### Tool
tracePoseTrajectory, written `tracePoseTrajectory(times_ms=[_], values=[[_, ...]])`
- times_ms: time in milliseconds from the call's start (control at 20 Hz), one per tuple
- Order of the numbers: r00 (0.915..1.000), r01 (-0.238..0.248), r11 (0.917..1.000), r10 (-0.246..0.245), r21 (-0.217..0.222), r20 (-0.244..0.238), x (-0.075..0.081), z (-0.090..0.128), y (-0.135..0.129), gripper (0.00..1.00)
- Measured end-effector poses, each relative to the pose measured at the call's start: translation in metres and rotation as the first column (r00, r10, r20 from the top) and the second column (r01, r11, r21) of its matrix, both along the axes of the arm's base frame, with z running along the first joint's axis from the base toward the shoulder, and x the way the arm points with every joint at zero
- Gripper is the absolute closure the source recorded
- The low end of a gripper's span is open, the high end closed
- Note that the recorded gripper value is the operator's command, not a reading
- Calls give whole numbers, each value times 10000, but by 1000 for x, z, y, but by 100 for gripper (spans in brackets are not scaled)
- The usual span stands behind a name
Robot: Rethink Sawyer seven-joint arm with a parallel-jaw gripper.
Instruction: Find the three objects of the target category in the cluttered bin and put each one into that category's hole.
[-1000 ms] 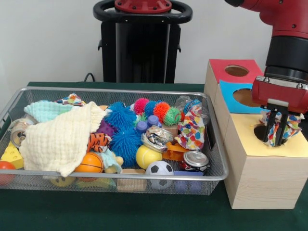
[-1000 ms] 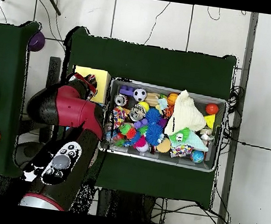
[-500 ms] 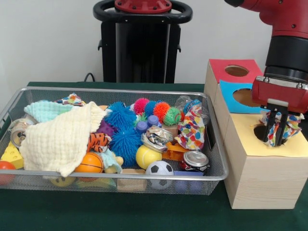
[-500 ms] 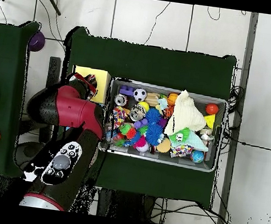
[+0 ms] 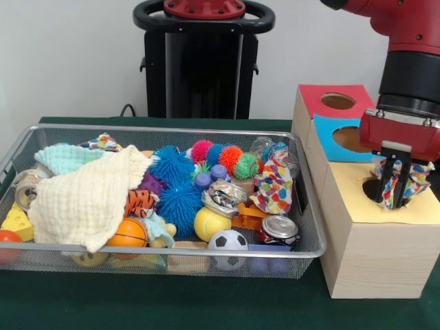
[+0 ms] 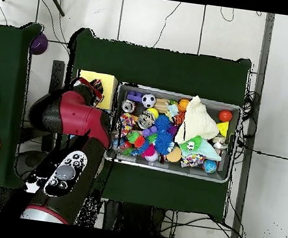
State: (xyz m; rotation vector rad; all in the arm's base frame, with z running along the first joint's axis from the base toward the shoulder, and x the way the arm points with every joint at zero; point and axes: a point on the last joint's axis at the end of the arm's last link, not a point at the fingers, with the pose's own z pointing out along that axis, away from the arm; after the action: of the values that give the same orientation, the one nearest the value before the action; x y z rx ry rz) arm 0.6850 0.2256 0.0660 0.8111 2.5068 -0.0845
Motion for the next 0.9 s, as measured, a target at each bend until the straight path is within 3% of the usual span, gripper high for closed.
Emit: tracePoseTrajectory(times_ms=[900], values=[[9999,18,10000,-18,64,-102,-6,0,-1,100]])
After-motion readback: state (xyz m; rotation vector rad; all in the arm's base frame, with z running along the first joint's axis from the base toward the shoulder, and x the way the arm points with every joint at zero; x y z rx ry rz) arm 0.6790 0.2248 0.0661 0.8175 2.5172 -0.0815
